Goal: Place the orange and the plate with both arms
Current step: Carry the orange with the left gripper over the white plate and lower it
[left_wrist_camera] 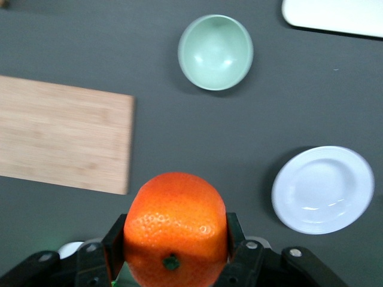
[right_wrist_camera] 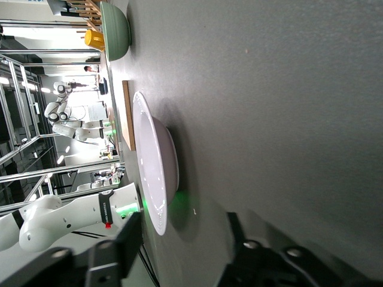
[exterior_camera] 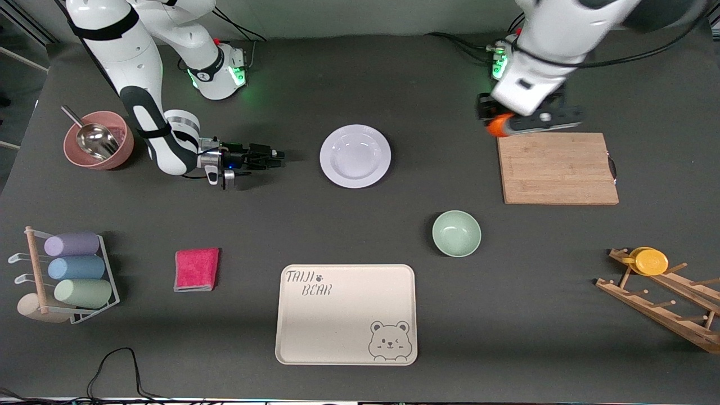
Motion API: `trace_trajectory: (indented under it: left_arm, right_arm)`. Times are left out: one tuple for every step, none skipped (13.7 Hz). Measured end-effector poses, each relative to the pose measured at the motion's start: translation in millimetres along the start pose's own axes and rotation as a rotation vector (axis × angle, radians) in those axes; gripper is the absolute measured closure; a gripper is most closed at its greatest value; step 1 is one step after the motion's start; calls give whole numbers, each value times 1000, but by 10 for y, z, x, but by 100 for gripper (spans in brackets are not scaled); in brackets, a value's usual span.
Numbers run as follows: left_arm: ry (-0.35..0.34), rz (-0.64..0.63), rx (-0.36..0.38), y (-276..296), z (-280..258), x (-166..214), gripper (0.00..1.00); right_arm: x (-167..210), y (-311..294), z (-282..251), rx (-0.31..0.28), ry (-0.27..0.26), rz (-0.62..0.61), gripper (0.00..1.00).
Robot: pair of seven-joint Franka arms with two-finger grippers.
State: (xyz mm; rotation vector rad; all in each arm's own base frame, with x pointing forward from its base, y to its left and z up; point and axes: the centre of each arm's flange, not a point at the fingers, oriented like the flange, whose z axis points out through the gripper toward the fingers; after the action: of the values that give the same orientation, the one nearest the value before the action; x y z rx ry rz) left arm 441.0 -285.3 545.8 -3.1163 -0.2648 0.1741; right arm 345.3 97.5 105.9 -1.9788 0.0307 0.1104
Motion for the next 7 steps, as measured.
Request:
trace_trajectory:
  left_arm:
    - [-3,-22,-10,267,152,-69,32]
    - [-7,-46,-22,530,315,-151,32]
    - [-17,-67,-34,789,491,-247,32]
    - [-27,-81,-44,1026,675,-348,32]
    - [-35,-90,-46,1246,870,-456,32]
    - [-35,-99,-37,1445,1079,-563,32]
    - [-33,-112,-25,1633,1308,-674,32]
  right_arm:
    - [1,10,-1,0,0,-3,39]
    - [4,12,-2,-1,1,-6,48]
    - [8,12,-3,0,1,-7,55]
    - [11,12,-4,0,2,-7,56]
    - [15,12,-5,0,2,-8,56]
    - [18,12,-6,0,2,-8,57]
    - [21,12,-6,0,3,-9,60]
